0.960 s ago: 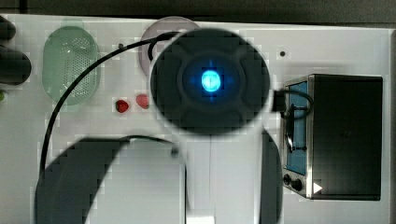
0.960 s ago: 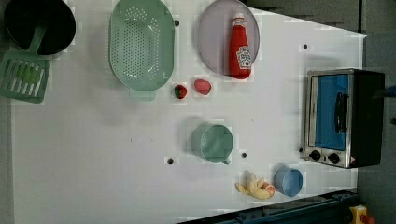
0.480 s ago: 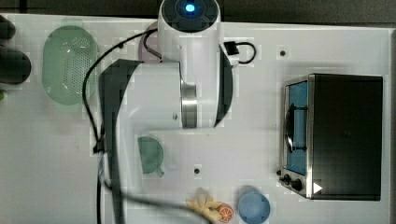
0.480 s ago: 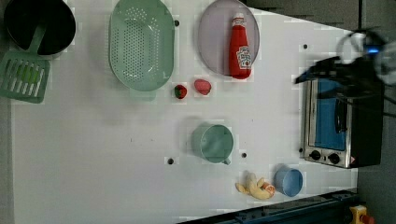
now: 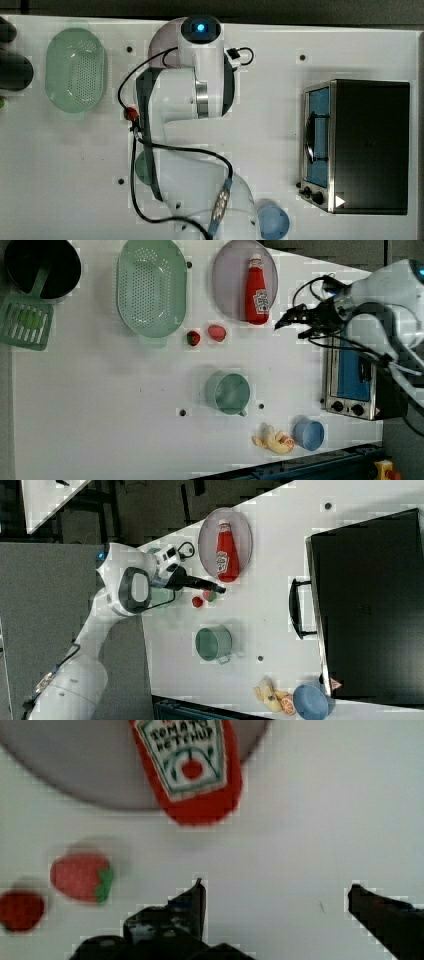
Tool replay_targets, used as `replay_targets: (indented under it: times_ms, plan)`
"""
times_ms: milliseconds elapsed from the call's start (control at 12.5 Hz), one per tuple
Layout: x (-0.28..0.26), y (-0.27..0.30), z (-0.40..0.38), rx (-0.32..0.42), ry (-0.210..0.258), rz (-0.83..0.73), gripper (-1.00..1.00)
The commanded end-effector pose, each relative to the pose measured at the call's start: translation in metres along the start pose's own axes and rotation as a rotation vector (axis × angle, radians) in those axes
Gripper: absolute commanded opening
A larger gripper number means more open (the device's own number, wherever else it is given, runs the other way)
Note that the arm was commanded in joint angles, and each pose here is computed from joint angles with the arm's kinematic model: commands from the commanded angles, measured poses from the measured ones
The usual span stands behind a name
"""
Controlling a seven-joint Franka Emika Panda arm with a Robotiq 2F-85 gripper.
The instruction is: Pick ketchup from plate and place it on table.
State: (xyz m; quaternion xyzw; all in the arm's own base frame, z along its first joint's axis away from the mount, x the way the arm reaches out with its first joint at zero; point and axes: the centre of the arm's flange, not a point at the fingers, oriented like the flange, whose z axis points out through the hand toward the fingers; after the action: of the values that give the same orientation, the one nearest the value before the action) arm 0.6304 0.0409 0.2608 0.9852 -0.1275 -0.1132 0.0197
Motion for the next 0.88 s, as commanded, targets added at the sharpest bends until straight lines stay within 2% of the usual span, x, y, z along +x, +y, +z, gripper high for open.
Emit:
replay_targets:
  times_ms: [80, 240, 480, 720, 800, 880]
  plan:
    - [0.017, -0.030, -0.014, 0.018, 0.177, -0.169, 1.00]
    - [0.029, -0.038, 0.015, 0.007, 0.221, -0.240, 1.00]
    - [0.041, -0.044, 0.050, 0.015, 0.275, -0.266, 1.00]
    - [0.046, -0.047, 0.076, 0.031, 0.291, -0.269, 1.00]
    - [0.048, -0.047, 0.083, 0.033, 0.294, -0.268, 0.93]
    - [0.049, -0.046, 0.089, 0.033, 0.290, -0.266, 0.69]
